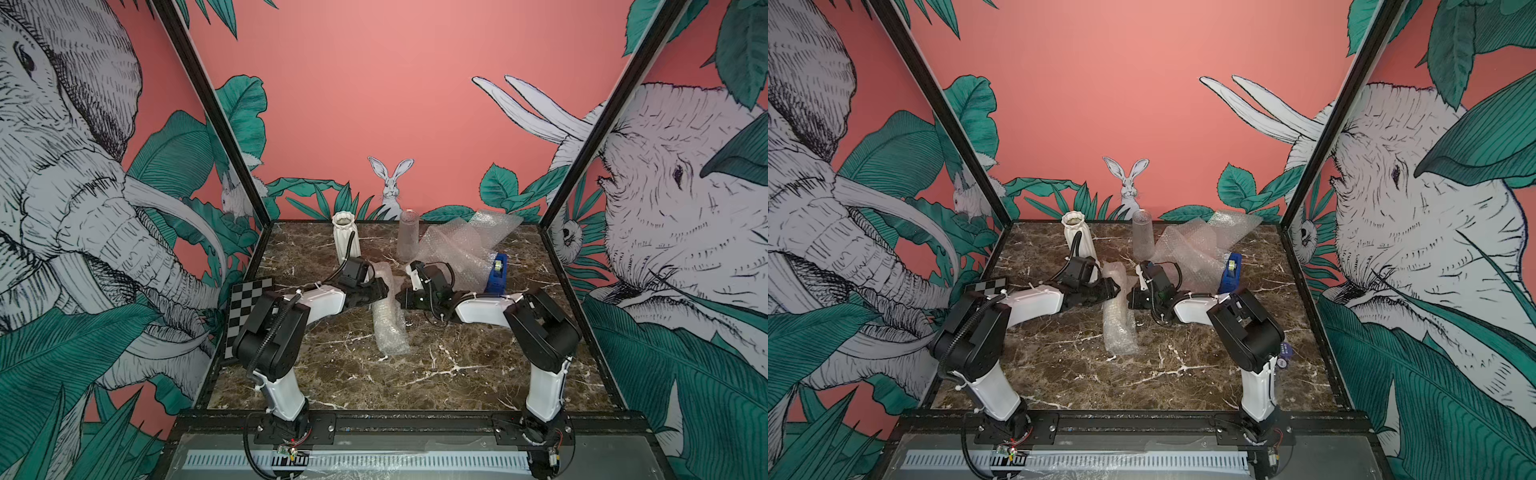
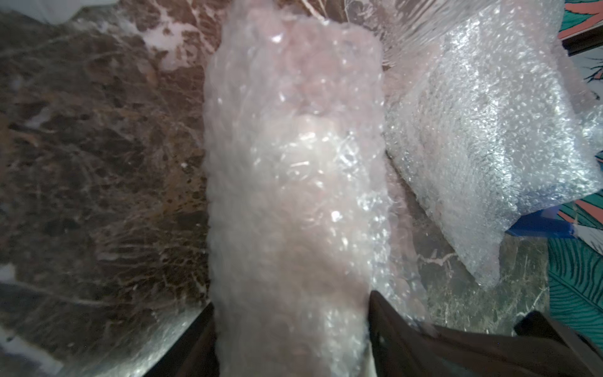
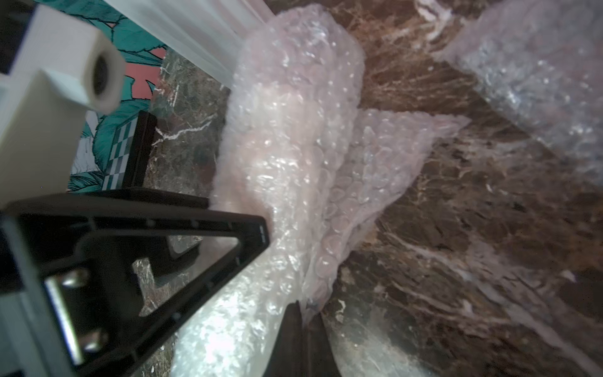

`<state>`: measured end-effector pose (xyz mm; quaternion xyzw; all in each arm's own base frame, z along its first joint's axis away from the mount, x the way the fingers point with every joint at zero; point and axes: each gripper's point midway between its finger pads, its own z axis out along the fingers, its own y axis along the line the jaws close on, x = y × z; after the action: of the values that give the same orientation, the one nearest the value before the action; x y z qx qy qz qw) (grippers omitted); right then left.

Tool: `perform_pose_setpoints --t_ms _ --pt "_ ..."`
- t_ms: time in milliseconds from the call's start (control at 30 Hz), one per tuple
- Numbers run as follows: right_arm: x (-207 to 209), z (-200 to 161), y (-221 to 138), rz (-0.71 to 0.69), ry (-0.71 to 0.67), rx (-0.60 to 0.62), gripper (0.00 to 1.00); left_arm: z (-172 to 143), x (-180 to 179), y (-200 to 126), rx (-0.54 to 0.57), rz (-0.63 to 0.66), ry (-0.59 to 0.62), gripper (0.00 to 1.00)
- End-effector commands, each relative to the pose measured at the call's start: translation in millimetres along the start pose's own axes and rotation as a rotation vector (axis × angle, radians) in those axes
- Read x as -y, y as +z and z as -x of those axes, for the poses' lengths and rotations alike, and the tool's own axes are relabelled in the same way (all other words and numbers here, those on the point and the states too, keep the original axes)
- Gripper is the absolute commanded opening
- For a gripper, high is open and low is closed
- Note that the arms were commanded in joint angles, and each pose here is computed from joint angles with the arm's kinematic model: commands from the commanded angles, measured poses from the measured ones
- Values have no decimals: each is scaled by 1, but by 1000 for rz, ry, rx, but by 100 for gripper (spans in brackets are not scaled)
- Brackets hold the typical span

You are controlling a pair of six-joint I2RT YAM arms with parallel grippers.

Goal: Wrap vases in bubble wrap
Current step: Wrap the vase in bubble wrap.

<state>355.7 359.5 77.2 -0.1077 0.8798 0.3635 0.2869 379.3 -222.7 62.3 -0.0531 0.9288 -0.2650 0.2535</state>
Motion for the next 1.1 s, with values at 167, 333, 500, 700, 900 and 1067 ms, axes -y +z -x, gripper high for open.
perform_pose_setpoints --t_ms 167,333,500,700,900,1067 --pt "-38 18 -4 58 -118 66 0 11 12 -21 36 -32 42 80" --pt "-42 13 4 72 -142 51 0 12 26 -21 41 -112 40 89" --pt "-46 10 13 85 -161 35 0 9 28 -16 21 -128 42 95" --pt "-43 7 19 68 -161 17 0 10 36 -19 39 -183 40 99" --pt "-48 12 19 85 -168 30 0 4 34 -12 -4 -182 53 99" --pt "-59 20 16 125 -181 56 0 -7 18 2 -60 -111 49 93"
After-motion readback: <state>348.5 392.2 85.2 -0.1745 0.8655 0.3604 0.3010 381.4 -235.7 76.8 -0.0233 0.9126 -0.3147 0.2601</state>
